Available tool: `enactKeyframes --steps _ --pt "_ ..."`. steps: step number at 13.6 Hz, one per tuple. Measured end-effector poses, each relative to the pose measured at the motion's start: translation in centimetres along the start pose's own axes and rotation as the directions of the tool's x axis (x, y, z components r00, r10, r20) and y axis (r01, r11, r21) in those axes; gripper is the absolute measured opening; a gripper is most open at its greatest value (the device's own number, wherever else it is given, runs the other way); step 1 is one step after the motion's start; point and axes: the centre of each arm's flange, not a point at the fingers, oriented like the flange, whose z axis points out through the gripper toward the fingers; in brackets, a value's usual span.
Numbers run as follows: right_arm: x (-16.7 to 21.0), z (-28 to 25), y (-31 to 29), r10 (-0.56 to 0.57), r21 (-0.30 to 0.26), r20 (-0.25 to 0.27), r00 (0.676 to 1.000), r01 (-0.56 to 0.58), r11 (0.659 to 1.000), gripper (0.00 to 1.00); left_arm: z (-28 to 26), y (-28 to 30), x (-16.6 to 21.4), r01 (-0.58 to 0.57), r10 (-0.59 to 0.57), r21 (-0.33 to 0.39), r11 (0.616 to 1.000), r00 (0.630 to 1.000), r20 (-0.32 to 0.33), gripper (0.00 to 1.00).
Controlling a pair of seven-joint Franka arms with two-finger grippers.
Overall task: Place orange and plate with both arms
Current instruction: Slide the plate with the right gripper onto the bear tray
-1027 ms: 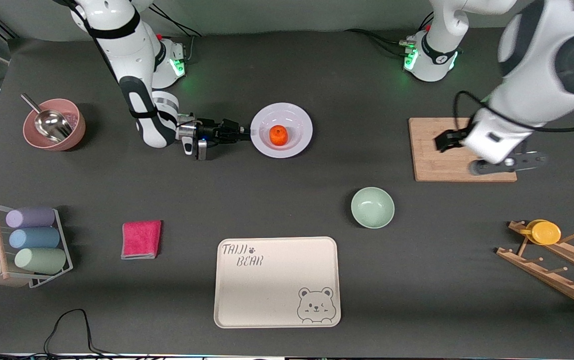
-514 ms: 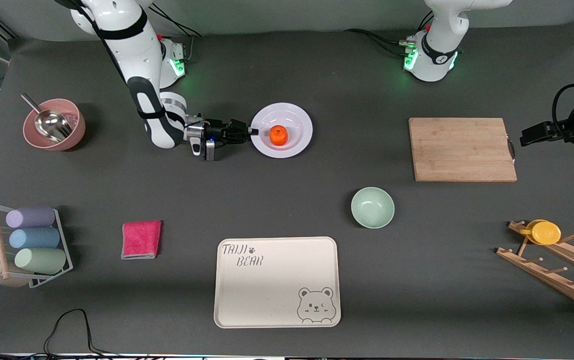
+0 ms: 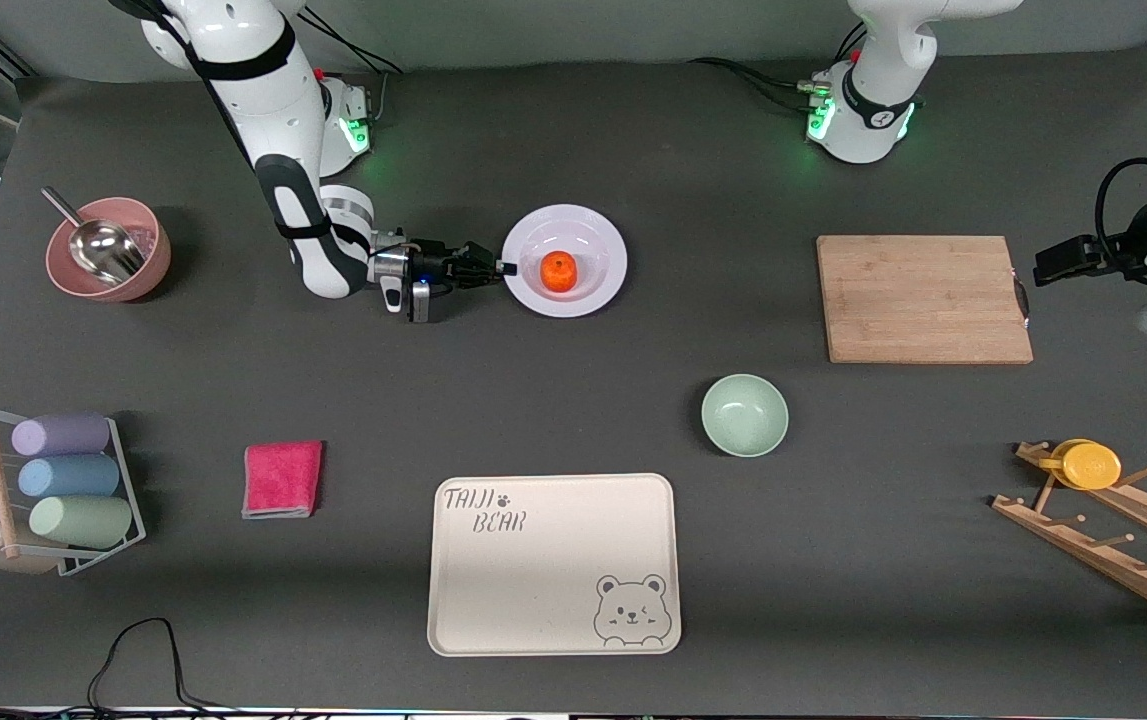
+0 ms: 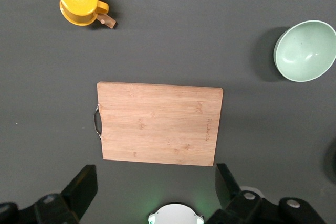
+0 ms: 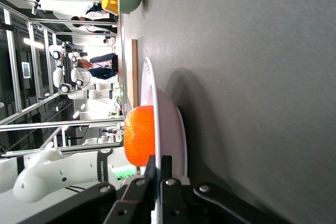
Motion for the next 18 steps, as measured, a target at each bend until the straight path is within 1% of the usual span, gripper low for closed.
enactKeyframes --steps 2,4,6,8,11,13,15,18 --pt "1.3 0.5 -2.1 0.025 0.036 -0.004 1.0 -0.025 0.999 0.04 0.0 0.0 0.0 0.0 0.0 0.0 1.0 1.0 0.0 1.0" --pt "2.9 0.4 -5.5 0.029 0.07 0.011 1.0 -0.03 0.997 0.04 0.1 0.0 0.0 0.0 0.0 0.0 1.0 1.0 0.002 1.0" --pt "5.2 -1.5 -9.8 0.009 0.068 0.019 1.0 -0.01 0.998 0.04 0.2 0.0 0.0 0.0 0.0 0.001 1.0 1.0 0.009 1.0" --pt "7.5 -3.4 -12.0 -0.01 0.062 0.013 1.0 0.01 0.998 0.04 0.2 0.3 0.0 -0.005 0.005 0.002 1.0 1.0 0.012 1.0" --pt "13.8 -5.8 -13.7 -0.04 0.033 -0.015 0.999 0.041 0.999 0.04 0.2 1.7 0.0 -0.029 0.029 0.006 1.0 1.0 0.012 1.0" --pt "19.5 -7.1 -13.9 -0.051 0.02 -0.054 0.997 0.052 0.998 0.04 0.4 1.9 0.0 -0.032 0.031 0.007 0.999 0.999 0.02 1.0" --pt "25.1 -7.6 -13.5 -0.044 0.018 -0.086 0.995 0.046 0.999 0.04 0.6 1.8 0.1 -0.03 0.03 0.007 1.0 0.999 0.025 1.0" --pt "32.8 -6.8 -12.6 -0.036 0.028 -0.104 0.994 0.039 0.999 0.04 0.7 1.8 0.1 -0.03 0.03 0.008 1.0 0.999 0.032 1.0"
